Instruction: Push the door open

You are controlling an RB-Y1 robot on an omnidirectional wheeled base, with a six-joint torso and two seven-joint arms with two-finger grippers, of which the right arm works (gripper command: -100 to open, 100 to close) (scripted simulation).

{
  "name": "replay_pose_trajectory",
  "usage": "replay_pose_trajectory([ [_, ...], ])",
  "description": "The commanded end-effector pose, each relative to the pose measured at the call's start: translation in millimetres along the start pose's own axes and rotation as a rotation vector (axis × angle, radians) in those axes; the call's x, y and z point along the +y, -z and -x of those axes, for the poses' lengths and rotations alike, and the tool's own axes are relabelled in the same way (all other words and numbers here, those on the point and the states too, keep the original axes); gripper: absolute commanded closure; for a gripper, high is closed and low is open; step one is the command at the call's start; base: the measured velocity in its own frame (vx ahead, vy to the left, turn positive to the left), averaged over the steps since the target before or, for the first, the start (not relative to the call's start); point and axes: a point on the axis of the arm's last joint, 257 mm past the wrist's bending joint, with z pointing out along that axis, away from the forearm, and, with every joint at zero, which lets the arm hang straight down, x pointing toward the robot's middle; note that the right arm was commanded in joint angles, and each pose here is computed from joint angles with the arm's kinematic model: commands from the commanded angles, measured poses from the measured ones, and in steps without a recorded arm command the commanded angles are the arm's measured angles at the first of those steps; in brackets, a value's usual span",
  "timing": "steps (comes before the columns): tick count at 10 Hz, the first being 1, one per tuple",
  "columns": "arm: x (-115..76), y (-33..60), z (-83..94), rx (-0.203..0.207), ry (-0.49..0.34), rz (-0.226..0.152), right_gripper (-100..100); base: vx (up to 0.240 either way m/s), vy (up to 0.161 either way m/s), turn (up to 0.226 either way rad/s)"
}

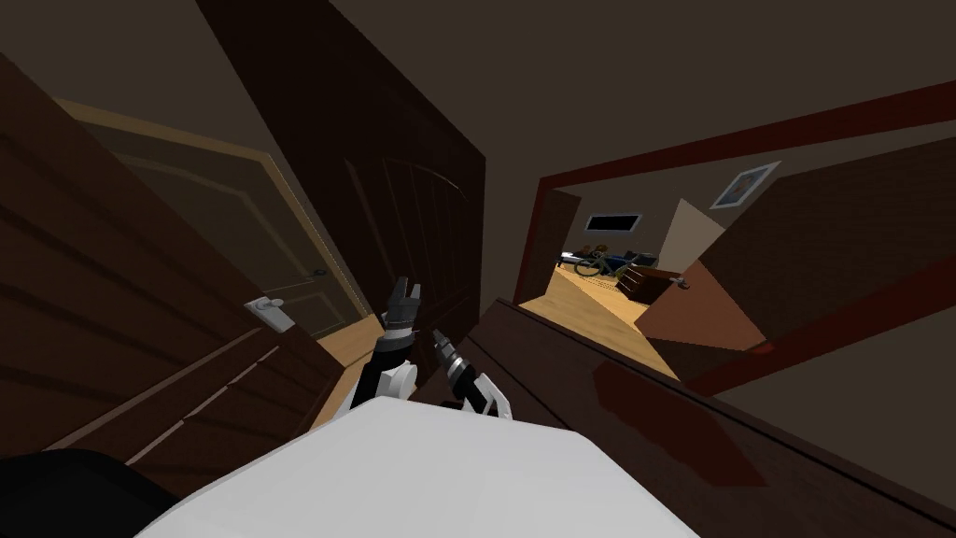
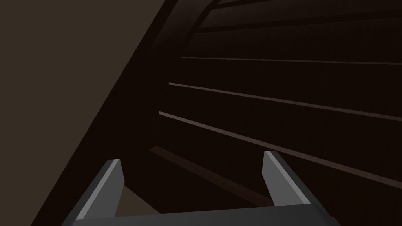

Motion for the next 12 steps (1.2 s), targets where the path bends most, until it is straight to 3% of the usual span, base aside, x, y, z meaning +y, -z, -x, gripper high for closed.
replay_pose_trajectory([
  [1, -9.7, -1.5, -15.3, 0.031, 0.004, -0.021, -100, 0.02, 0.253, -0.167],
  [6, -27.2, -7.3, -45.1, 0.1, 0.018, -0.064, -100, 0.02, 0.2, -0.095],
  [7, -25.4, -6.9, -41.9, 0.093, 0.017, -0.06, -100, 0.005, 0.092, -0.024],
  [8, -39.7, 3.1, -30.7, 0.087, 0.037, -0.089, -100, 0.047, 0.107, 0.037],
  [12, -49.3, 8.7, -20.6, 0.076, 0.051, -0.109, -100, 0.084, 0.176, 0.02],
])
